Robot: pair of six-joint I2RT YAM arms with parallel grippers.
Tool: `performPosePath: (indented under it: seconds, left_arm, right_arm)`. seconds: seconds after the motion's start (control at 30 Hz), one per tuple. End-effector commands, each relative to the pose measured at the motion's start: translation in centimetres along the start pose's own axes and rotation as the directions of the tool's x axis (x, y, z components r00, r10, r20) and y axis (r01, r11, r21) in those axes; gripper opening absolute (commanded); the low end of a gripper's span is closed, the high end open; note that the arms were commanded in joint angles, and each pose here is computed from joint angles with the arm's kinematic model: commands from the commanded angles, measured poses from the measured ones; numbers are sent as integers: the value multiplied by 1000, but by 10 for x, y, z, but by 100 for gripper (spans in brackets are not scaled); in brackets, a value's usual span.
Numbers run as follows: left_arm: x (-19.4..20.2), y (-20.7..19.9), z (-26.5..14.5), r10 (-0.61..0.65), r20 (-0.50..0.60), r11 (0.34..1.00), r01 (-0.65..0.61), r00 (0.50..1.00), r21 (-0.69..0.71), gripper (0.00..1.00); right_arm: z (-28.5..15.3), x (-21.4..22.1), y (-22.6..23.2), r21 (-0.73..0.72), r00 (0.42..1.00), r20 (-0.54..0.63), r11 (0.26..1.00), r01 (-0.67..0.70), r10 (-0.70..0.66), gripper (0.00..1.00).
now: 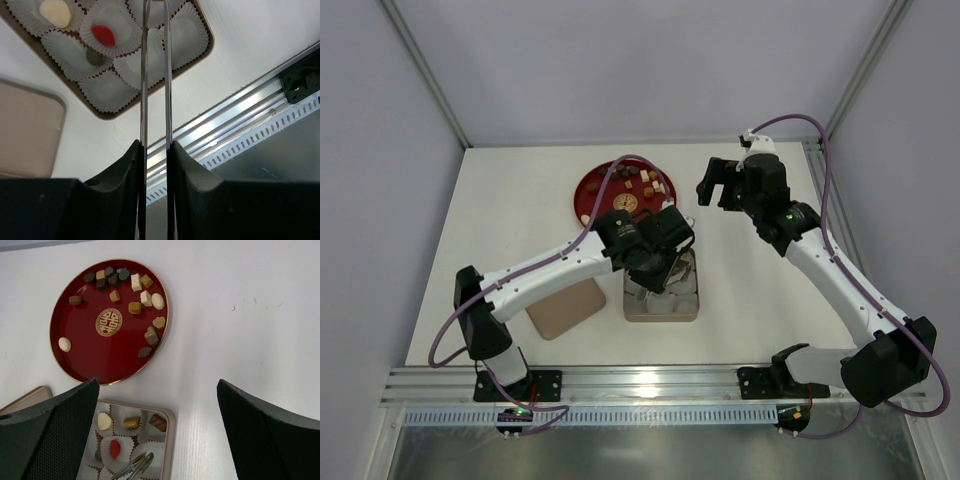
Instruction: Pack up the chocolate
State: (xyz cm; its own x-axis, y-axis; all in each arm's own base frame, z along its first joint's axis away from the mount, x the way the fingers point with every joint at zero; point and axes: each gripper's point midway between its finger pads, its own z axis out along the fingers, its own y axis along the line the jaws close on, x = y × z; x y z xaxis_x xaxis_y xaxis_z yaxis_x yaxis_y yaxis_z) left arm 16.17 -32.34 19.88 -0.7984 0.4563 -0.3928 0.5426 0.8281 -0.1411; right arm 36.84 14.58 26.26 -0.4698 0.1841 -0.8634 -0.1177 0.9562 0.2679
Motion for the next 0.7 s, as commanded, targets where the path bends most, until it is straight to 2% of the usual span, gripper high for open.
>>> performPosePath:
  seconds: [0.0, 0.67]
  left_arm:
    - [-4, -10, 3, -5, 20, 999, 4, 1000, 36, 20]
    - [3, -5, 24, 2, -20, 1000, -2, 1000, 2, 26]
  right_arm:
    - [-4, -13, -1, 2, 999, 47, 1000, 5, -5, 100]
    - [-3, -13, 0, -5, 999, 46, 1000, 3, -3, 100]
